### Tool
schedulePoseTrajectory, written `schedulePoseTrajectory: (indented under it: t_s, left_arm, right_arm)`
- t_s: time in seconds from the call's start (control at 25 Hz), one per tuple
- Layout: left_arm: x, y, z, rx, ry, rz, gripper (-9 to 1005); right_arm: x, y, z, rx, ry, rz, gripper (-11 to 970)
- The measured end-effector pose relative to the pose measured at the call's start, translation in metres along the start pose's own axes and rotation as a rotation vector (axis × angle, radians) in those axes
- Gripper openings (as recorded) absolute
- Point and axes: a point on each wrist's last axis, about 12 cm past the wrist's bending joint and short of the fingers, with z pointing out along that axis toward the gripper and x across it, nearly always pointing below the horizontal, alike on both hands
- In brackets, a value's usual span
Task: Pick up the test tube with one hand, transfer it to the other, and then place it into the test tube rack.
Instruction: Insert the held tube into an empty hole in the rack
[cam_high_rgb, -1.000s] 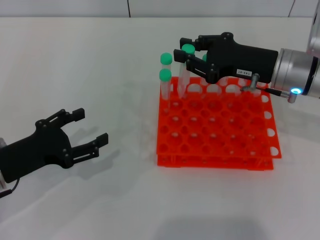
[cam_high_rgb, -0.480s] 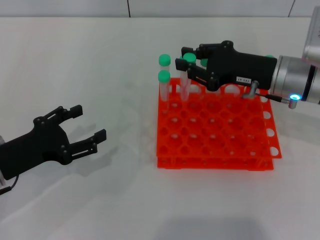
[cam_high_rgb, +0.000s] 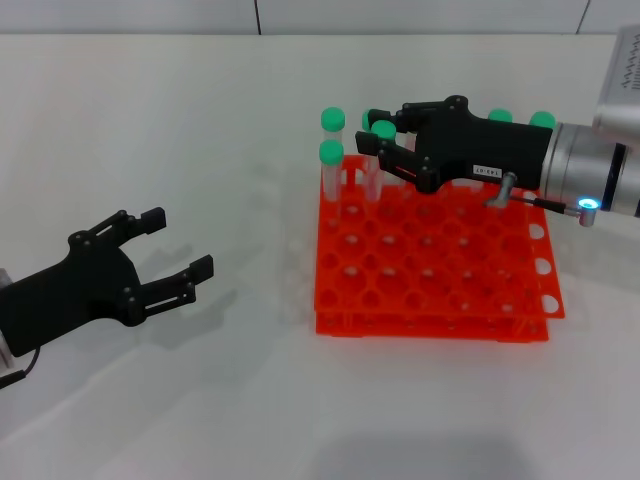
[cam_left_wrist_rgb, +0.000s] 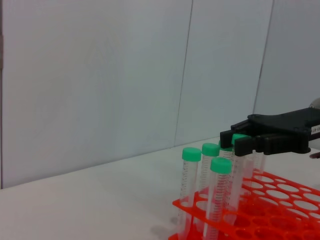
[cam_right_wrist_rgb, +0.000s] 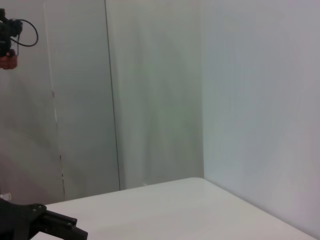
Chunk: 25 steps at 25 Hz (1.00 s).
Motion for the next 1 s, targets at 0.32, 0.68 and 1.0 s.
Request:
schedulePoseTrajectory:
  t_s: [0.32, 0.68, 1.0]
  left_arm:
    - [0.0015, 0.0016, 0.0029, 0.001, -0.002, 0.001, 893]
    - [0.0002, 0.0016, 0.0042, 0.008, -0.006, 0.005, 893]
    - [-0.0001, 0.0013, 0.0041, 0.010, -0.008, 0.005, 893]
  right_arm:
    - [0.0053, -0.0002, -0.0014, 0.016, 0.017, 0.007, 334]
    - [0.0066, 0.0020, -0.0003, 0.001, 0.031, -0.004, 341]
    - [0.0046, 0.0026, -0.0001, -0.005, 0.017, -0.005, 347]
